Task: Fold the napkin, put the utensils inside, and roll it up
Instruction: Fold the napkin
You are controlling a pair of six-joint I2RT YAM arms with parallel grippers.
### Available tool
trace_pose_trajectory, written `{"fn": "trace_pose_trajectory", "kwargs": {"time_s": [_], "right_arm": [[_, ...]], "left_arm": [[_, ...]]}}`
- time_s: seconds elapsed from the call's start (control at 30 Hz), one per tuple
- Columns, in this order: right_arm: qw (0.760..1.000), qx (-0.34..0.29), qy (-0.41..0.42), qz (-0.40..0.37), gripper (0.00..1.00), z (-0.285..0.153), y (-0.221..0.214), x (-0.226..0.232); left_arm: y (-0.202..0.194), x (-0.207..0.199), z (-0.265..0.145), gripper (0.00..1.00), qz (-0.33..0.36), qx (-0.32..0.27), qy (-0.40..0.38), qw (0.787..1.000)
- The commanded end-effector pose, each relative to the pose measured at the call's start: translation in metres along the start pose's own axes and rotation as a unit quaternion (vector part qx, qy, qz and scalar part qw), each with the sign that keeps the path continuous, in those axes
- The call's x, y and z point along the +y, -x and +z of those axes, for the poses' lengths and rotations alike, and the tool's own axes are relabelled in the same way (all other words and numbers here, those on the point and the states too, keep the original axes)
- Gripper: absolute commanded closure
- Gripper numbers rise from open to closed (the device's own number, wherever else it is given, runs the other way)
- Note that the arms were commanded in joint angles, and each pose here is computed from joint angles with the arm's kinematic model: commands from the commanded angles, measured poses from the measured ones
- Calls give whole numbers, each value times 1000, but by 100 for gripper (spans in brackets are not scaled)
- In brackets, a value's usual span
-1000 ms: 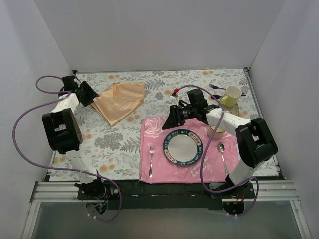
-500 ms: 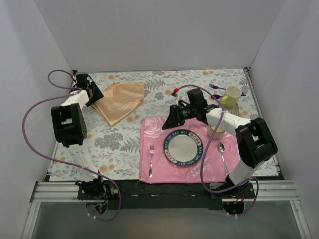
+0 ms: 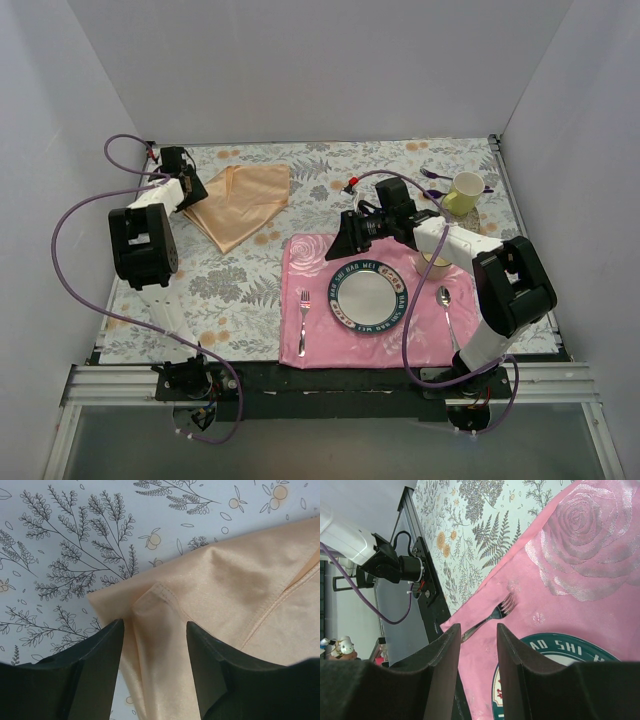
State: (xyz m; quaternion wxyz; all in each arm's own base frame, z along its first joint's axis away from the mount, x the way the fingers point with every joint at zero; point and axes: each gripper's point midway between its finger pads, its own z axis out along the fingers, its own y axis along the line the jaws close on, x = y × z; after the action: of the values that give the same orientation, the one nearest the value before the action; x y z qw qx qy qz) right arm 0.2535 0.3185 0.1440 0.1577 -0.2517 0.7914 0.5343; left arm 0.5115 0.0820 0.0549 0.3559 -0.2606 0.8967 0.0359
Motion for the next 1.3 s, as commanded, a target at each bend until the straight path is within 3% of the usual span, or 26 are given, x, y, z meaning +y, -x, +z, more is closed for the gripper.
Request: {"fn": "trace_pose_trajectory", "kwargs": {"time_s": [0.0,0.3,0.53,0.87,1.27], "right_arm": [[999,-18,12,-31,57,1,23,12],[996,-68,14,-51,60,29,98,-3],[995,-85,34,-33,70,80,147,-31],[996,-78,36,-15,75,146,159,-66],[992,-114,36,-27,82,173,184,-88]], "left_arm": [[13,6,0,50,15,-11,19,1000],[21,9,-8,80,-2,-39,22,999],[31,16,-18,80,-12,-62,31,998],[38,24,-30,76,-43,-77,33,996],[38,29,-26,73,-53,-71,31,996]]}}
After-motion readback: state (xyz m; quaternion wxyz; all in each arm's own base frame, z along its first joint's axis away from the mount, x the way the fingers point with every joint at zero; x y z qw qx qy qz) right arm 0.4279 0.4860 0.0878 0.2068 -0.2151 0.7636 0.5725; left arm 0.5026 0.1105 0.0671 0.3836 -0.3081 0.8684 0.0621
